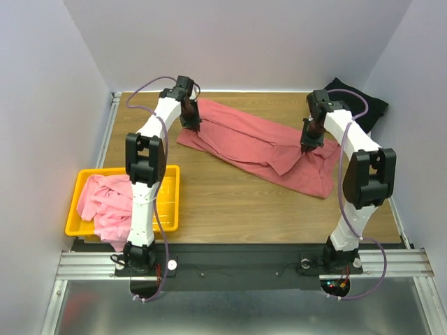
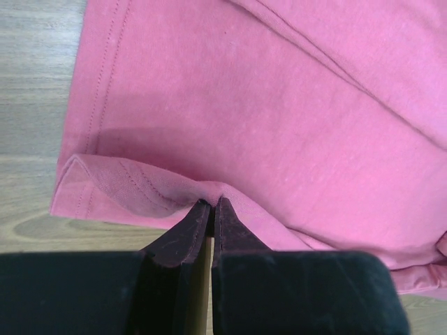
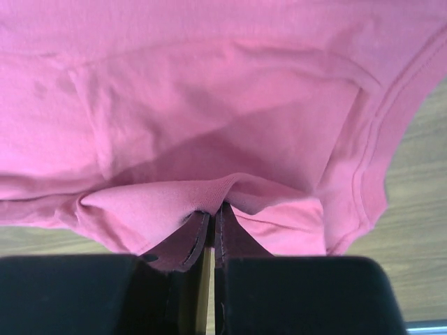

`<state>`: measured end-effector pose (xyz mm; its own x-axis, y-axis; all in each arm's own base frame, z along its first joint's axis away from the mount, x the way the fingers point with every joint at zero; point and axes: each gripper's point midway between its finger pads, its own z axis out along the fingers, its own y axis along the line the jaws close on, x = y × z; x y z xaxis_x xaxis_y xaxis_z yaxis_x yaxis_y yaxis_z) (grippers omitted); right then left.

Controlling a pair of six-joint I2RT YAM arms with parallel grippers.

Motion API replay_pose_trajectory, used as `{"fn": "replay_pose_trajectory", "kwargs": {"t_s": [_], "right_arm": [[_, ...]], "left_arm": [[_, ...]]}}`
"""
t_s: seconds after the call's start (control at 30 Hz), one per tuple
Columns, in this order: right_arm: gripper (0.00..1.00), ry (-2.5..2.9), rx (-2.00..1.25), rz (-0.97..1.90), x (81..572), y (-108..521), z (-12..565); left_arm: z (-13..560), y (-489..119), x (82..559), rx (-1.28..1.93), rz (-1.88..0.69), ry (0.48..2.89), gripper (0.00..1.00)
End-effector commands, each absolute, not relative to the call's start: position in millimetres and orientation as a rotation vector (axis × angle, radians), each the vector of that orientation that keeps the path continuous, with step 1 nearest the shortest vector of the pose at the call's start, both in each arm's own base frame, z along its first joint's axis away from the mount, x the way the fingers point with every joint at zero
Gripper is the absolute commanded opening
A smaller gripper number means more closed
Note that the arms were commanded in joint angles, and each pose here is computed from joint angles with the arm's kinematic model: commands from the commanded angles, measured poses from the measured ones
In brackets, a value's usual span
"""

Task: Fold and stack the t-shirts
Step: Fold the tshirt

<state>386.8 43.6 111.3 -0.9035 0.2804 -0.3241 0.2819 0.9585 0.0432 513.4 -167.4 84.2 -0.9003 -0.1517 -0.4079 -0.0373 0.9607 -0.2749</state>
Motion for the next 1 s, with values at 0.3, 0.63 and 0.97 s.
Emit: {"fn": "replay_pose_trajectory", "kwargs": {"t_s": [0.3, 0.63, 0.97], "right_arm": [[0.00, 2.738, 0.390, -0.026, 428.3, 27.3, 110.2], [0.01, 2.712, 0.419, -0.041, 445.4, 9.9, 112.7], [0.00, 2.719, 0.432, -0.086, 455.6, -3.0, 101.8]], "left_arm": [[123.8, -175.7, 551.9, -0.200, -0.559, 2.517, 0.04], [122.2, -178.9, 558.3, -0.209, -0.601, 2.504, 0.04], [121.1, -177.3, 561.9, -0.229, -0.607, 2.494, 0.04]]}}
